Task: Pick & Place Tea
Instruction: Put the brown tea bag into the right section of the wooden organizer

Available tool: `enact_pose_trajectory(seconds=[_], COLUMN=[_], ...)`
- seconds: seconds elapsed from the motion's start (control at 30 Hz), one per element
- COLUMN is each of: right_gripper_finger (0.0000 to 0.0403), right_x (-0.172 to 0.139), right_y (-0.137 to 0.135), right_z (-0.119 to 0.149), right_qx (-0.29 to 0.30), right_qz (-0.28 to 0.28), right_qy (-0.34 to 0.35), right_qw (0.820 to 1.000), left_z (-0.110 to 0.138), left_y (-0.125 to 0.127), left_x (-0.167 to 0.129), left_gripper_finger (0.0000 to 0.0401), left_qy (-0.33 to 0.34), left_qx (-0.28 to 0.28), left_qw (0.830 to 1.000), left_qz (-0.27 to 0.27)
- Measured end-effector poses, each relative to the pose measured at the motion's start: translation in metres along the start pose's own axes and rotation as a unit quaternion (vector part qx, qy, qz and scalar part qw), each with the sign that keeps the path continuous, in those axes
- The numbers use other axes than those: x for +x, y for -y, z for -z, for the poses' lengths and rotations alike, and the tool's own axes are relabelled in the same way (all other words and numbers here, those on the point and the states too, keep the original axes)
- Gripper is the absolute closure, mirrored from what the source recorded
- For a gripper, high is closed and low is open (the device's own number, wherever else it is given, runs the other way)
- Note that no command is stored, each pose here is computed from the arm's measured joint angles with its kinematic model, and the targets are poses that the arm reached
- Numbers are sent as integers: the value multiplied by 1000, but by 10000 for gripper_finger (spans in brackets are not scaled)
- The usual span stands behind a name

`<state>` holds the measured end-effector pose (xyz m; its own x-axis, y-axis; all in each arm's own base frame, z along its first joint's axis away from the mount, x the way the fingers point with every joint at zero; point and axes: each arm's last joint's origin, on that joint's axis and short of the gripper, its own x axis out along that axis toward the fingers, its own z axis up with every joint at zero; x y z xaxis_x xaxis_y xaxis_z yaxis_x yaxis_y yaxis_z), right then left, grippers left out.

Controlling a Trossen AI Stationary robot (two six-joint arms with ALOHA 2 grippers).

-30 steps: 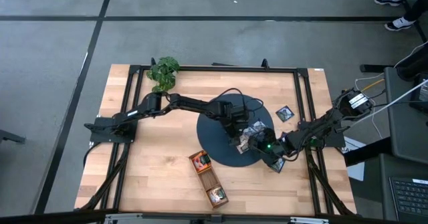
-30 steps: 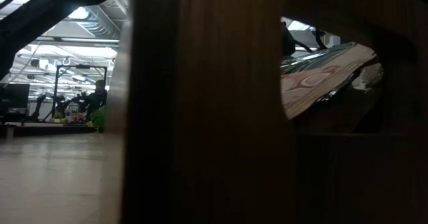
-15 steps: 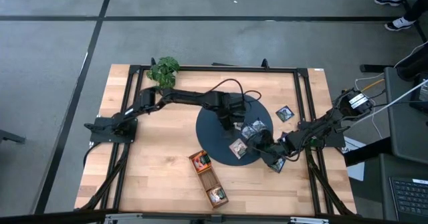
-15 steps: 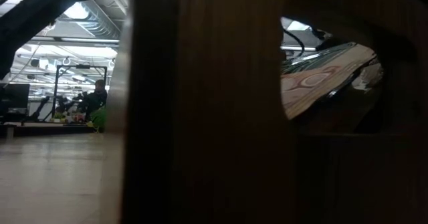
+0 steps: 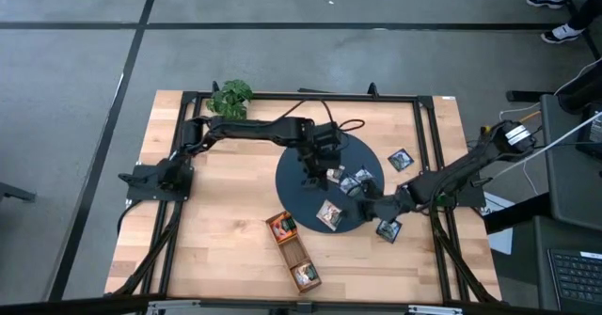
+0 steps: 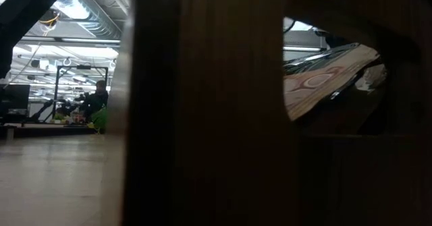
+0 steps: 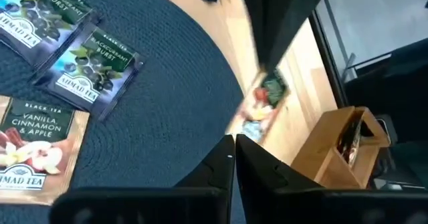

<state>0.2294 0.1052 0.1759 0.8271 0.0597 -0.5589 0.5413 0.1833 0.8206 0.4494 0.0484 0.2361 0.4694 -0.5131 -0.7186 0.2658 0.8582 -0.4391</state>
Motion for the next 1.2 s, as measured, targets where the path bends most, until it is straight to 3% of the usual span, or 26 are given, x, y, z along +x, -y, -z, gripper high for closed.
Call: enact_pose_trajectory(seconds=[0.17, 0.3, 0.57, 0.67, 0.87, 1.2], right_gripper_finger=[402, 402, 402, 403, 403, 403], right_x=[-9, -12, -14, -12, -8, -6], right_y=[-20, -33, -59, -67, -69, -73], right_z=[-6, -10, -30, -42, -59, -70], right_qx=[-41, -73, -145, -170, -194, -195], right_qz=[-9, 20, 9, -1, 15, -9], right_qy=[-42, -85, -104, -89, -103, -94], right_qw=[998, 994, 984, 981, 975, 976], left_z=[17, 38, 83, 82, 78, 79], left_y=[15, 30, 37, 36, 33, 26], left_x=[-5, -19, -28, -28, -29, -32], left_gripper_finger=[388, 389, 376, 352, 286, 220], left_qy=[43, 108, 171, 187, 206, 223], left_qx=[21, 20, -62, -92, -118, -131], left_qw=[999, 993, 982, 974, 967, 965], left_qz=[18, 32, 54, 86, 93, 44])
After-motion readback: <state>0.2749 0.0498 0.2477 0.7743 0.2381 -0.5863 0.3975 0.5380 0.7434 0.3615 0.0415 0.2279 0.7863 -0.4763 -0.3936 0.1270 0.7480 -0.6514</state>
